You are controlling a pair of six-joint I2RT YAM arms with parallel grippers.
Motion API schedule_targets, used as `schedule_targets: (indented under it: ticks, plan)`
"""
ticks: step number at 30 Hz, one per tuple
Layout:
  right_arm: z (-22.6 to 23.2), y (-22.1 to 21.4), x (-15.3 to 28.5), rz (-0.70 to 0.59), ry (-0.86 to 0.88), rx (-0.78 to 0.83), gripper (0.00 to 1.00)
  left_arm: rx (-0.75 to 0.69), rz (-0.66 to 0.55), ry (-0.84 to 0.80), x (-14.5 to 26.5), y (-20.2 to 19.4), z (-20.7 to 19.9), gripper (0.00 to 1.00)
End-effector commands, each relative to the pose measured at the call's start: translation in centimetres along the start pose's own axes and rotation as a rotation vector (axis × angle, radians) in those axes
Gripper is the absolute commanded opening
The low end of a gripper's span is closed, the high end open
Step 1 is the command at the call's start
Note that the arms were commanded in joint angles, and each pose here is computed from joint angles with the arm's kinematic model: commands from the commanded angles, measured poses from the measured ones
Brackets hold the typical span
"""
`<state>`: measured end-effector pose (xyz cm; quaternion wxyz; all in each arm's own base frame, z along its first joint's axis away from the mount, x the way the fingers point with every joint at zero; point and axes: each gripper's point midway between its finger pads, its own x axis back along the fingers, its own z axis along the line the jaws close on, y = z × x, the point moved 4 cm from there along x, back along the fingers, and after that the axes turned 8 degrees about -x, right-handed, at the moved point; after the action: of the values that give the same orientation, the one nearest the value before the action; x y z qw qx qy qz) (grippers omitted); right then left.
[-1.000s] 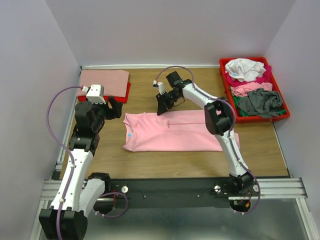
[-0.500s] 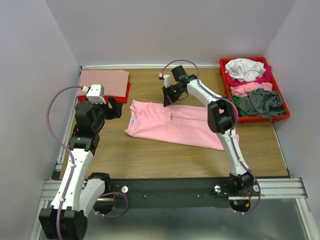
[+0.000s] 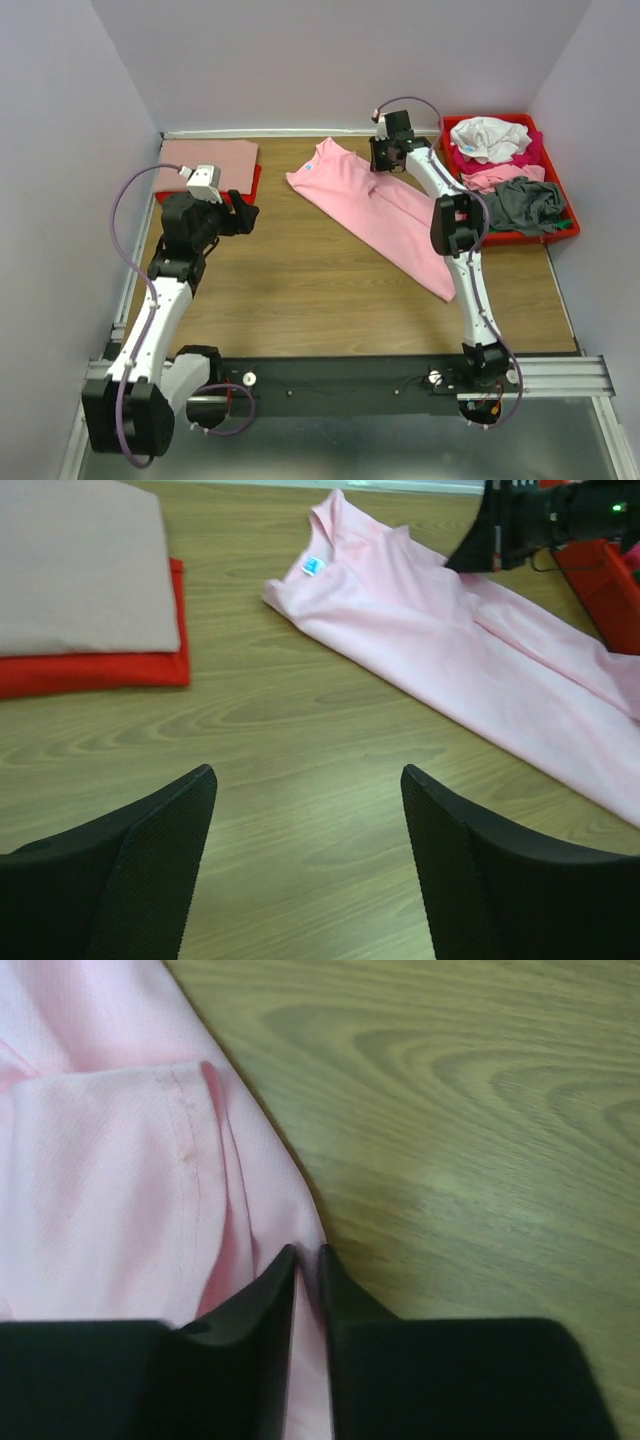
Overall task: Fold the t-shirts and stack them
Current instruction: Fold the tshirt
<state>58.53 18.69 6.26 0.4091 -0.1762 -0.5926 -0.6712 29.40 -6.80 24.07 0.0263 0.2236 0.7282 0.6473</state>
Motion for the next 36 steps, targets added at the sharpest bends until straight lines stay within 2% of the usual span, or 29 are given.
schedule_targets:
  ticks: [1,2,4,5,6,7,8,9,10,11,14,16,17,18,19,20,23,26,27,30,36]
  plan:
    - [0.3,2.5,-0.9,-0.114,-0.045,0.029,0.37,0.159,0.081,-0.110,-2.4,-2.9,-1.1,0.77]
    - [0.6,3.3,0.0,-0.131,-0.040,0.040,0.44,0.214,0.146,-0.118,-3.6,-4.9,-1.3,0.72]
    - [0.9,4.4,1.4,-0.152,-0.028,0.050,0.52,0.291,0.178,-0.134,-5.3,-6.0,-2.3,0.68]
    - [0.9,4.0,1.9,-0.135,-0.021,0.110,0.62,0.316,0.197,-0.129,-6.1,-6.5,-2.7,0.66]
    - [1.8,5.7,4.6,-0.172,0.006,0.147,0.67,0.339,0.251,-0.090,-7.6,-8.3,-2.6,0.66]
    - [2.6,6.0,6.0,-0.176,0.050,0.182,0.73,0.337,0.234,-0.105,-8.8,-7.8,-3.5,0.65]
    - [2.9,5.9,7.1,-0.170,0.071,0.235,0.85,0.380,0.243,-0.078,-9.8,-7.9,-3.7,0.65]
    - [2.7,3.9,7.2,-0.114,0.090,0.253,0.89,0.393,0.246,-0.058,-10.7,-8.2,-3.6,0.65]
    - [4.2,5.0,10.8,-0.155,0.148,0.318,0.99,0.427,0.249,-0.055,-12.5,-8.2,-4.0,0.65]
    - [4.0,2.3,10.9,-0.090,0.174,0.330,1.00,0.435,0.248,-0.011,-13.5,-8.3,-3.5,0.65]
    - [5.1,1.8,16.3,-0.124,0.206,0.395,1.00,0.458,0.278,0.052,-17.1,-8.5,-3.5,0.65]
    - [4.2,-1.6,17.2,-0.064,0.181,0.401,1.00,0.466,0.315,0.155,-19.6,-9.1,-2.3,0.65]
    - [4.5,-1.0,20.0,-0.127,0.168,0.430,1.00,0.477,0.335,0.202,-20.4,-9.5,-1.8,0.65]
    - [4.5,-1.5,21.0,-0.139,0.165,0.437,1.00,0.475,0.341,0.272,-21.3,-9.8,-0.8,0.64]
    - [4.4,-3.9,21.4,-0.106,0.182,0.437,1.00,0.478,0.384,0.314,-22.6,-10.6,-0.3,0.64]
    - [4.9,-3.7,23.7,-0.153,0.195,0.456,1.00,0.481,0.397,0.337,-23.3,-10.9,0.0,0.63]
    - [5.9,-6.3,26.6,-0.169,0.265,0.455,1.00,0.482,0.430,0.355,-25.5,-11.7,0.5,0.61]
    - [6.2,-8.4,27.7,-0.167,0.304,0.481,1.00,0.491,0.428,0.374,-26.9,-11.7,1.0,0.51]
    - [6.0,-9.7,27.8,-0.157,0.309,0.486,1.00,0.492,0.428,0.392,-27.4,-11.7,1.4,0.44]
    - [5.7,-11.9,27.8,-0.128,0.324,0.486,1.00,0.483,0.437,0.438,-27.7,-11.9,2.0,0.41]
    - [6.8,-15.6,29.3,-0.136,0.470,0.604,1.00,0.444,0.469,0.454,-28.9,-12.2,2.9,0.26]
